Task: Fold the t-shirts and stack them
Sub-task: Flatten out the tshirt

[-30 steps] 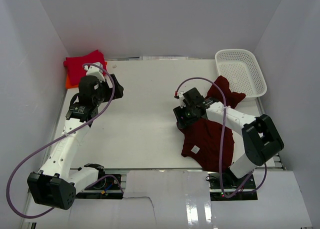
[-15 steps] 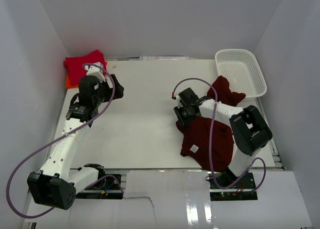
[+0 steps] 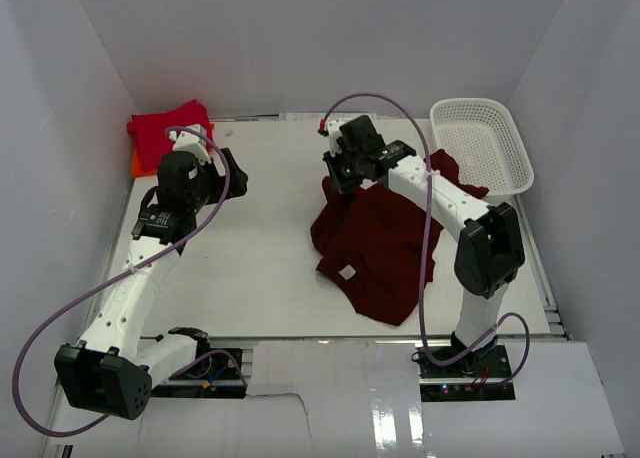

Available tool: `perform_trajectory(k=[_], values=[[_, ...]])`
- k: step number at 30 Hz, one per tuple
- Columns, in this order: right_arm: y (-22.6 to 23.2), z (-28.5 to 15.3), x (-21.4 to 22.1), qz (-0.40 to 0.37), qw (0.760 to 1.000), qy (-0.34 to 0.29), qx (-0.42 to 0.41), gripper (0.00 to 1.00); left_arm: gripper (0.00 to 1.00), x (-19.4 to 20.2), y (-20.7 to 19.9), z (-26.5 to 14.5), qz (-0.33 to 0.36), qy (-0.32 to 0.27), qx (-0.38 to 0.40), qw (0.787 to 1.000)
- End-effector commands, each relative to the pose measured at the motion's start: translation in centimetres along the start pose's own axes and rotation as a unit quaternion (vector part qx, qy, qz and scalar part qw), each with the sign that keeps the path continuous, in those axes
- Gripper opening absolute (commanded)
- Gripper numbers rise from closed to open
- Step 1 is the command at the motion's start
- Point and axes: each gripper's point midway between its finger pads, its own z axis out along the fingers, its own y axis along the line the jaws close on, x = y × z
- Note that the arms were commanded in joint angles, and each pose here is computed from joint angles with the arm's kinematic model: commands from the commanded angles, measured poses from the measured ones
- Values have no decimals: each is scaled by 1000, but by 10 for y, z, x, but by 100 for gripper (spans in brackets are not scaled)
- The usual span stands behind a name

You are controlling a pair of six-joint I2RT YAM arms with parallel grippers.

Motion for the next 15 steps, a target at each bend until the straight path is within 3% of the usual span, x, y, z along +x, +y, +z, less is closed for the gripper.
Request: perform_trajectory(k=[1, 8, 15], values=[[14, -30, -61, -20, 999, -46, -13, 11, 98, -13, -4, -8, -2, -21, 11, 1000], [45, -84, -148, -62, 987, -133, -57, 11, 98, -15, -2, -12, 1, -25, 3, 1000], [86, -134, -162, -86, 968, -191, -137, 11, 98, -12, -4, -10, -10, -20, 10, 1000]])
